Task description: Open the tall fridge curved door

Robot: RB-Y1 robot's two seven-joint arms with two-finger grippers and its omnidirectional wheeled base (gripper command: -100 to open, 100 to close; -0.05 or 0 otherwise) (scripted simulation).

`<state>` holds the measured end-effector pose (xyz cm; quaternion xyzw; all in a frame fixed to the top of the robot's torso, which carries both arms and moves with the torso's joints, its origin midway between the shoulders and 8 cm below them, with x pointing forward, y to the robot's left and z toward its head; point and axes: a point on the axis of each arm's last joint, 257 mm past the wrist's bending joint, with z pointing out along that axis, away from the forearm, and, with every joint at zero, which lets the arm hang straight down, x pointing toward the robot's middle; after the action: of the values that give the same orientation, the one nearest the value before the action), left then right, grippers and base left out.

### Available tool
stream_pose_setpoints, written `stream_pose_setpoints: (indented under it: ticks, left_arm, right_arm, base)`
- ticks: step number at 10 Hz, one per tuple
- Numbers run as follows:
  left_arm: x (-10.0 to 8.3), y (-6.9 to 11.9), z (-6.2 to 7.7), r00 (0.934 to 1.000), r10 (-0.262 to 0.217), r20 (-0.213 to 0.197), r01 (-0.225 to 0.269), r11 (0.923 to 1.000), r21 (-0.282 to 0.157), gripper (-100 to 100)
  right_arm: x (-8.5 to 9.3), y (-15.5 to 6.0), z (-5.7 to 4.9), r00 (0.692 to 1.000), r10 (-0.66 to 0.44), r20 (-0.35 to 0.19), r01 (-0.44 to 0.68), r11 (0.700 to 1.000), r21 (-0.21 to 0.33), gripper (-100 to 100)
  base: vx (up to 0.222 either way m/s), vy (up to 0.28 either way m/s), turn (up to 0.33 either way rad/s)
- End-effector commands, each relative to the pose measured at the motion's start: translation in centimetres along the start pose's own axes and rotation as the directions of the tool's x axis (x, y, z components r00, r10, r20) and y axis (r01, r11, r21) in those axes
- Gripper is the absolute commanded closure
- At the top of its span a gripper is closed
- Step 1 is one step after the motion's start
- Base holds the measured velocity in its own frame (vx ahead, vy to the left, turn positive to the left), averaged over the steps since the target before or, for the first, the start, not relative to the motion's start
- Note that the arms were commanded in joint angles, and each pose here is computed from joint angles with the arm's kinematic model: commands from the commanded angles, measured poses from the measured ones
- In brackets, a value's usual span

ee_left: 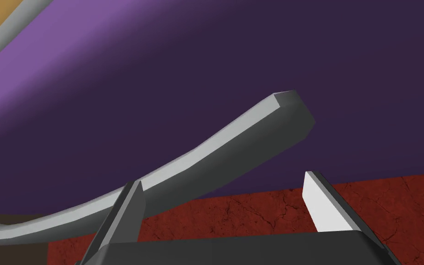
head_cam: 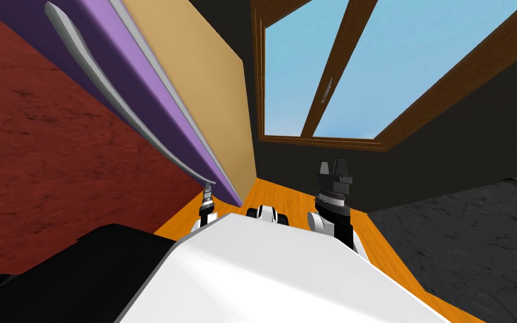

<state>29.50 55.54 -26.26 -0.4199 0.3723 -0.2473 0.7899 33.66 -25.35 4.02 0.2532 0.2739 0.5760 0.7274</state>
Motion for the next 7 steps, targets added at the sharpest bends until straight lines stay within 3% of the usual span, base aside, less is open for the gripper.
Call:
stream_pose_setpoints:
  ticks: [1,7]
  left_arm:
    - [-0.2,1.3,-0.6,0.9999,0.013,0.006,-0.013,0.9995,-0.027,-100]
    - [-0.6,4.3,-2.0,0.9987,0.048,0.018,-0.046,0.9947,-0.092,-100]
  right_arm:
    - [0.0,0.0,0.0,1.000,0.000,0.000,0.000,1.000,0.000,0]
    - [0.0,0.0,0.0,1.000,0.000,0.000,0.000,1.000,0.000,0]
  base:
    - [-0.001,-0.021,-0.042]
    - [-0.005,-0.022,-0.070]
